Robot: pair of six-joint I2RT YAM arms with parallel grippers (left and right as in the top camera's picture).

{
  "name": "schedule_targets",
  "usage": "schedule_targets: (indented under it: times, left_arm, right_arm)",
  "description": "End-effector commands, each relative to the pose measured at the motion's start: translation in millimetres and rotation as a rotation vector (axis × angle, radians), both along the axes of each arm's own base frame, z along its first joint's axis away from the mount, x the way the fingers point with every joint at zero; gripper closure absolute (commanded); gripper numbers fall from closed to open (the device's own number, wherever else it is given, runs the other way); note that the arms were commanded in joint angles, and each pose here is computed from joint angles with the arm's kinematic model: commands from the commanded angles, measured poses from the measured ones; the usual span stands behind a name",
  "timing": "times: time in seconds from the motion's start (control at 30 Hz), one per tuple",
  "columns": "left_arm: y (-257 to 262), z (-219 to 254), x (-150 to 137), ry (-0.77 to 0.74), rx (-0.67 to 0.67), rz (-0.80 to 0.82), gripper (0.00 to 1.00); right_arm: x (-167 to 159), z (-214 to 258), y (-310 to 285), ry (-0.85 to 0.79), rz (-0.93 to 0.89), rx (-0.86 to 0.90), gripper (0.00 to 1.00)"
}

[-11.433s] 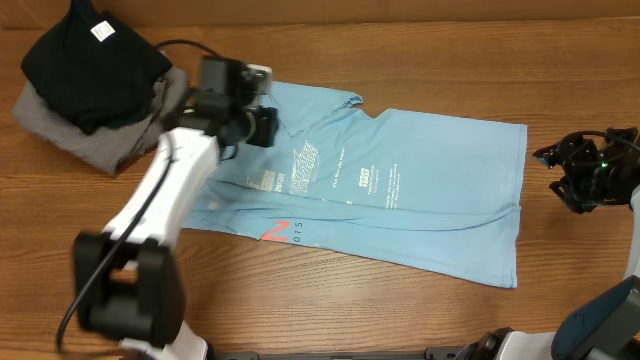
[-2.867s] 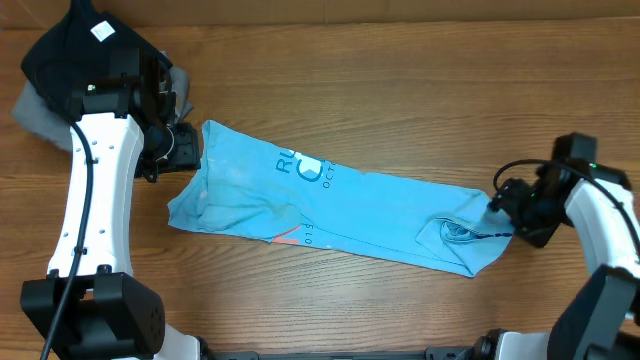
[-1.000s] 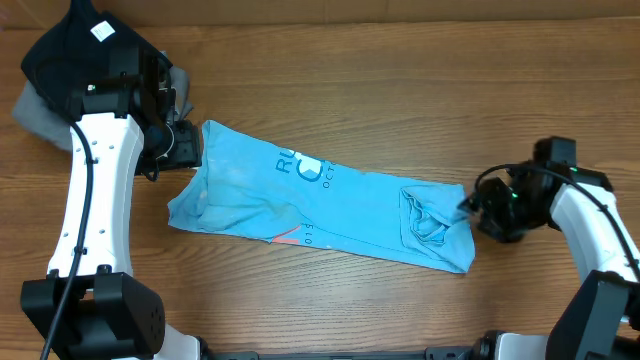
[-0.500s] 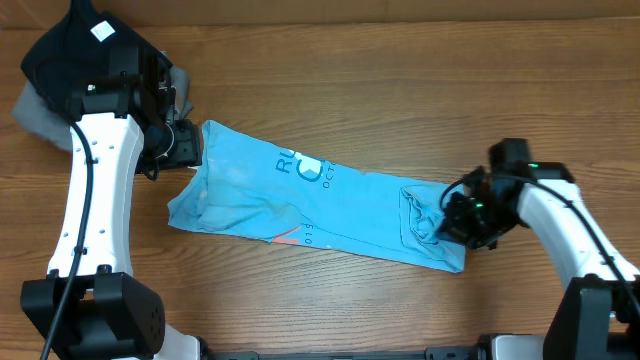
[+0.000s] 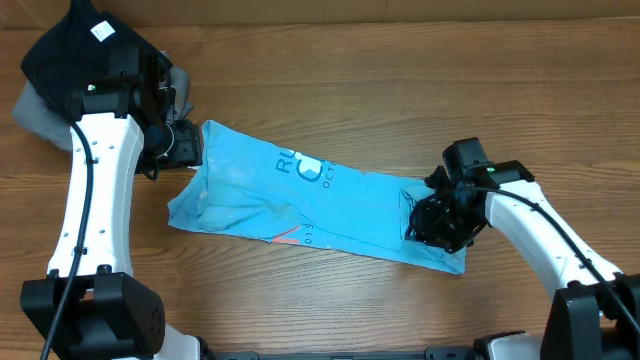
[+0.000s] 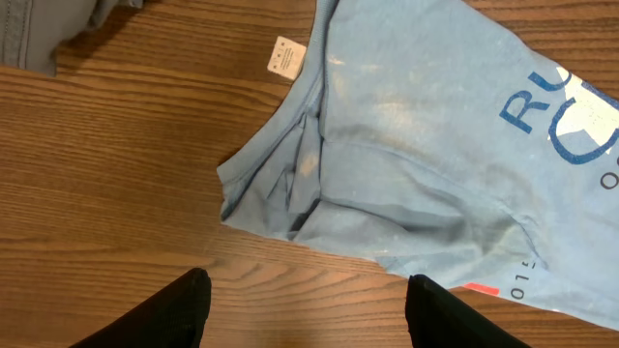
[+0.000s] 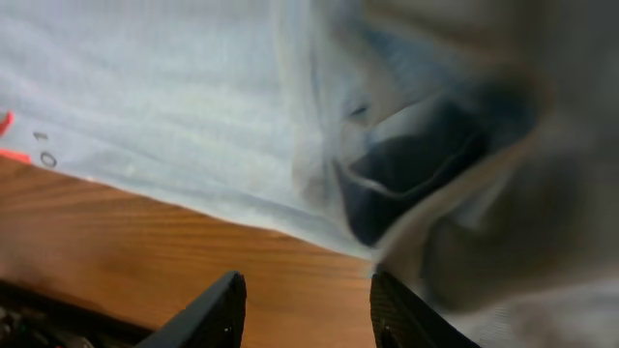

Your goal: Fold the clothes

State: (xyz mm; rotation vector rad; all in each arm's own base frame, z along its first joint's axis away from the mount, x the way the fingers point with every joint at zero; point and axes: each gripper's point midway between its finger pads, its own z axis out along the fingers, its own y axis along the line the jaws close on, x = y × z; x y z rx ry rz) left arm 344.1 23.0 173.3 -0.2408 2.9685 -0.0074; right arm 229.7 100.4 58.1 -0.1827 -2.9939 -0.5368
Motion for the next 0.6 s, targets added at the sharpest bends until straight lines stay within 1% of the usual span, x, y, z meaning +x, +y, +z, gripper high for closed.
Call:
schedule_targets:
  times: [0.0, 0.07, 0.13, 0.17, 0.2, 0.27, 0.3, 0.4, 0.47, 0.57]
  left_arm:
    - [1.7, 11.0, 2.0, -0.037, 0.007, -0.008, 0.32]
    - [1.7, 11.0, 2.0, -0.037, 0.007, -0.008, 0.32]
    - [1.7, 11.0, 2.0, -0.037, 0.007, -0.008, 0.32]
    - [1.7, 11.0, 2.0, -0.037, 0.007, -0.008, 0.32]
    - [1.7, 11.0, 2.0, -0.037, 0.007, -0.008, 0.32]
    - [1.7, 11.0, 2.0, -0.037, 0.007, -0.008, 0.32]
    - [1.7, 11.0, 2.0, -0.037, 0.007, -0.008, 0.31]
    - [1.8, 11.0, 2.0, -0.037, 0.007, -0.008, 0.31]
    - [1.7, 11.1, 2.1, -0.037, 0.007, -0.008, 0.31]
    - [1.7, 11.1, 2.2, -0.038, 0.007, -0.008, 0.31]
  right_arm:
    - [34.0, 32.1, -19.7, -0.152, -0.070, -0.021, 0.55]
    - [44.2, 41.2, -36.6, -0.180, -0.150, -0.027, 0.55]
    - [49.4, 42.9, -57.2, -0.183, -0.233, -0.036, 0.58]
    - [50.1, 41.8, -66.7, -0.178, -0.266, -0.040, 0.58]
    - [50.3, 40.2, -75.9, -0.170, -0.298, -0.044, 0.56]
    - [48.8, 33.8, -93.8, -0.144, -0.356, -0.049, 0.41]
    - [46.8, 29.4, -100.7, -0.126, -0.374, -0.052, 0.36]
    - [38.4, 13.2, -110.8, -0.070, -0.397, -0.027, 0.36]
    - [31.3, 1.0, -105.3, -0.030, -0.377, 0.021, 0.36]
    - [19.0, -17.9, -100.4, 0.039, -0.375, 0.036, 0.35]
